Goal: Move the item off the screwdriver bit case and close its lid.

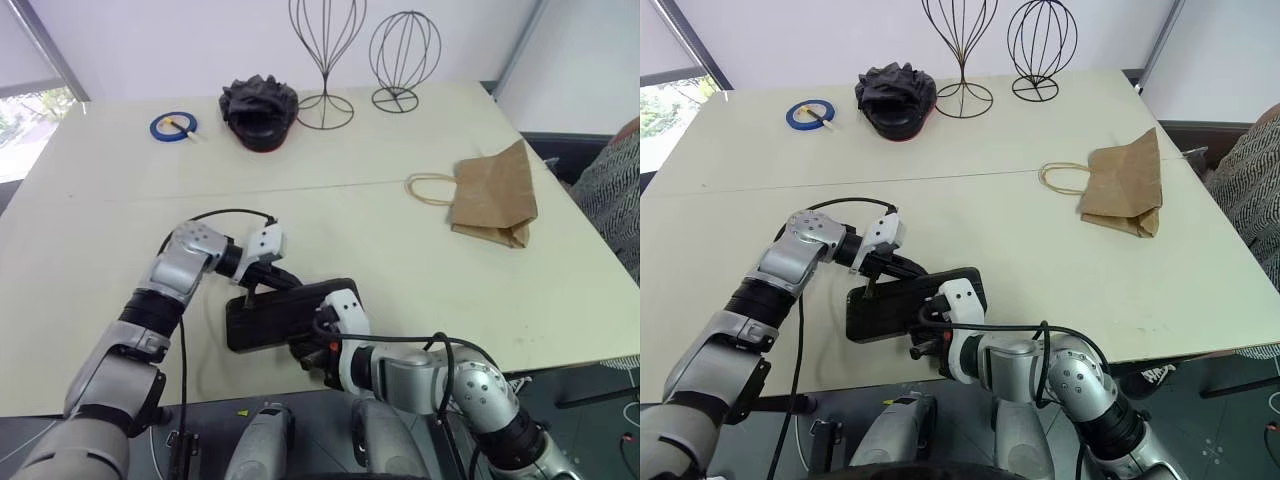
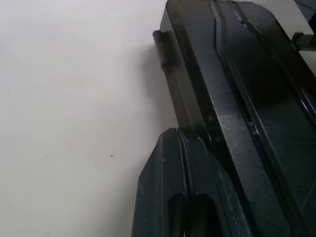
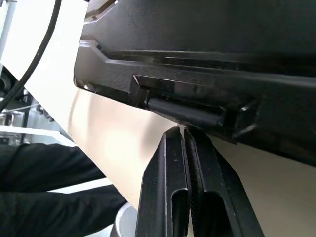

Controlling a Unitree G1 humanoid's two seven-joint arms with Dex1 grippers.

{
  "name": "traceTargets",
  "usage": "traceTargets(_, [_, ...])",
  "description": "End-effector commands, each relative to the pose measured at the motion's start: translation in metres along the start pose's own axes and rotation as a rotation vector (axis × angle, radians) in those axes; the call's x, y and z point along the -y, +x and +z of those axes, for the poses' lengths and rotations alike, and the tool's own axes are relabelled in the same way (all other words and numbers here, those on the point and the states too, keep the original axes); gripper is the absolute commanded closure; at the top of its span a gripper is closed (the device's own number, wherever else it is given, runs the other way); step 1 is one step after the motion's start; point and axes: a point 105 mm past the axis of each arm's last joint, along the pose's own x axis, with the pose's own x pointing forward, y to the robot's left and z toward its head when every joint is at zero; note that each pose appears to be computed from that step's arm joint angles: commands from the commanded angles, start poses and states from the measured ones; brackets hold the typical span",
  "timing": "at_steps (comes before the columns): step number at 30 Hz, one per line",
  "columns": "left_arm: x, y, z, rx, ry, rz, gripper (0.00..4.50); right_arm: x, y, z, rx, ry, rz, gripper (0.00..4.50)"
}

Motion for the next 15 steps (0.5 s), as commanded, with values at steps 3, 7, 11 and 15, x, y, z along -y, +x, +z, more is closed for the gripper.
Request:
traceTargets(3, [0.037,0.031,-0.015,-0.027,-0.004,-0.223,4.50,0.015,-0.010,0.063,0.262,-0.107,-0.125,4.39])
traceTargets(7, [0.041,0.033,-0.022,-0.046,0.012,-0.231,4.50,0.014,-0.012,0.065,0.275,-0.144,-0.125,4.39])
traceTargets(11, [0.031,0.036,-0.019,-0.030,0.043,-0.182,4.50,0.011,-0.012,0.069,0.289,-0.158,-0.115,4.39])
traceTargets(15, [0.013,0.040,0.000,0.029,0.073,-0.119,4.50,0.005,-0.010,0.070,0.286,-0.166,-0.082,4.39])
